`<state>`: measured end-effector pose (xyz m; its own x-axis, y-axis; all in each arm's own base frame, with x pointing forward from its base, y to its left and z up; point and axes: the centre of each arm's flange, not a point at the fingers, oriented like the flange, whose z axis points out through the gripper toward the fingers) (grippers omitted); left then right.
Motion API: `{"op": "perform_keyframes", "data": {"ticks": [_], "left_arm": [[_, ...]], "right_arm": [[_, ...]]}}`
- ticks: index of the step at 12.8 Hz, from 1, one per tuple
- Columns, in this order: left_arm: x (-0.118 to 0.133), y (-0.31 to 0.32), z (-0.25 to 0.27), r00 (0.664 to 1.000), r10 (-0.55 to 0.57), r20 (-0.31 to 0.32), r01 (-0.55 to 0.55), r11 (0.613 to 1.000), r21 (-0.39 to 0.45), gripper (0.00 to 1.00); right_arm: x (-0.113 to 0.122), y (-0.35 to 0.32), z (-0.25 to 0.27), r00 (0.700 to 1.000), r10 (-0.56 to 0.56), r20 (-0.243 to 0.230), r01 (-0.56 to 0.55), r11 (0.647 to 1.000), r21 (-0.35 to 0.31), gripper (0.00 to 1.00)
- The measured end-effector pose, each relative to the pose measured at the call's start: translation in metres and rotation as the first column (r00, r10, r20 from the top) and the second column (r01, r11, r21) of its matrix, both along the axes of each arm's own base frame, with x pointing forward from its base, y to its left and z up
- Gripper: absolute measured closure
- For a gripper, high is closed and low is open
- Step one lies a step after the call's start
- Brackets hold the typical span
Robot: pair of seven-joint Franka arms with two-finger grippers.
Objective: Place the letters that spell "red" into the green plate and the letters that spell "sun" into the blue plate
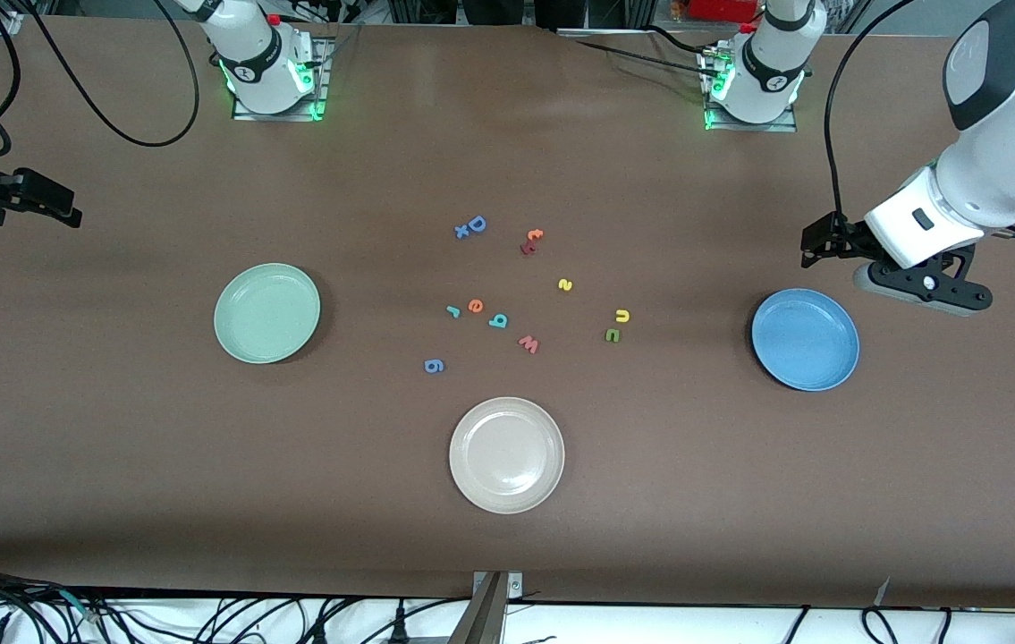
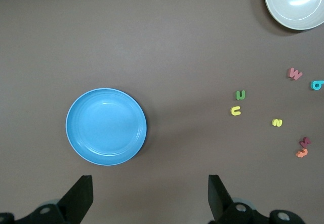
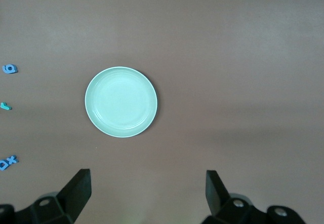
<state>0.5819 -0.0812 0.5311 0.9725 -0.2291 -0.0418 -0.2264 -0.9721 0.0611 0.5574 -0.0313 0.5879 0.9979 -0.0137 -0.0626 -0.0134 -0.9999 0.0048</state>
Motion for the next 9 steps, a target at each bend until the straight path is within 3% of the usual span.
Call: {"op": "perform_keyframes", "data": {"ticks": [9], "left_arm": [[0.0031,0.0034,0.0020,1.000,0.000,0.027,-0.001,1.000,0.016,0.00]], "right_arm": [[0.0005,0.0017,-0.0002,1.000,0.003,0.002,-0.003,1.000,0.000,0.00]]}}
